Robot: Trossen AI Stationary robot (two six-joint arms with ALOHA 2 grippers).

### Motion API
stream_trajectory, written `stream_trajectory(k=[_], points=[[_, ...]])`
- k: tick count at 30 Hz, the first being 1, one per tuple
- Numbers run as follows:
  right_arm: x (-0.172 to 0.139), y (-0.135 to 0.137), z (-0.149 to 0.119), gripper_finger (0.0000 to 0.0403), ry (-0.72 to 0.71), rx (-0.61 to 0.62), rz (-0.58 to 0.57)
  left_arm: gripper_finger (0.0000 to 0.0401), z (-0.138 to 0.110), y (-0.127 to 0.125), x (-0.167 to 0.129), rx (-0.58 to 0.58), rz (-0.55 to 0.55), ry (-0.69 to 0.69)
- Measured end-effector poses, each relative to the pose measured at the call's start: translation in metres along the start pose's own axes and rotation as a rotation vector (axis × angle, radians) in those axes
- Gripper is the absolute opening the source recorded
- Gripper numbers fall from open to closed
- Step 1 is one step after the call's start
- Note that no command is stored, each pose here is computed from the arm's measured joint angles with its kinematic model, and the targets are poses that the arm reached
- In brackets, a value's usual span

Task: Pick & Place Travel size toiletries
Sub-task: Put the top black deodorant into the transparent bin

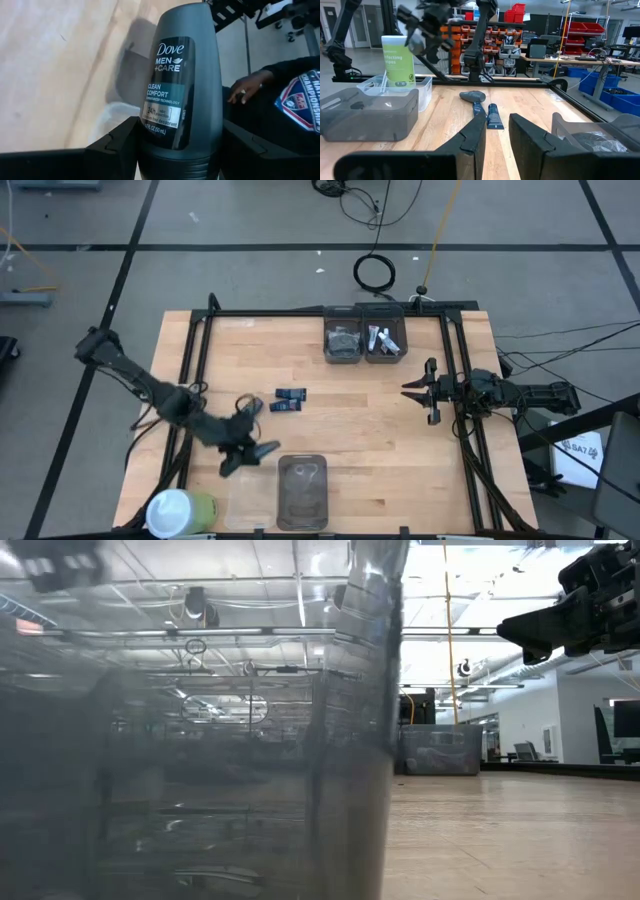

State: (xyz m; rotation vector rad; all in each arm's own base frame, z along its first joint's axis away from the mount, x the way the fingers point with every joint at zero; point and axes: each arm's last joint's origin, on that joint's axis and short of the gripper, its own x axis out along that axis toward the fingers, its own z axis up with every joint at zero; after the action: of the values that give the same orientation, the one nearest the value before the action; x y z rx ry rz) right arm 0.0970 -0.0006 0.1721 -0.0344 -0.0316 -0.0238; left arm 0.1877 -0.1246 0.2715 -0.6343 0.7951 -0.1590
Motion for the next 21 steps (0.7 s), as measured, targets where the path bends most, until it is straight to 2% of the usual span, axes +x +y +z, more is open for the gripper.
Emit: stream_trajectory(k=[3,9,12,15,21], points=[[0.000,0.000,0.000,0.0075,0.000,0.000,0.000,0.0206,-0.016,-0.010,0.011,-0.067,0.025,0.006],[0.000,0.000,0.000,0.0075,0.000,0.000,0.000,0.0196,-0.046,-0.019,0.035,-0.312,0.088,0.114],[0.000,0.000,0.000,0.0075,0.000,0.000,0.000,0.0199,-0.054,-0.022,0.045,-0.396,0.092,0.154],[0.000,0.000,0.000,0.0075,0.000,0.000,0.000,0.0204,-0.059,-0.021,0.052,-0.432,0.116,0.202],[0.000,0.000,0.000,0.0075,0.000,0.000,0.000,0.0196,-0.064,-0.006,0.063,-0.463,0.247,0.302]])
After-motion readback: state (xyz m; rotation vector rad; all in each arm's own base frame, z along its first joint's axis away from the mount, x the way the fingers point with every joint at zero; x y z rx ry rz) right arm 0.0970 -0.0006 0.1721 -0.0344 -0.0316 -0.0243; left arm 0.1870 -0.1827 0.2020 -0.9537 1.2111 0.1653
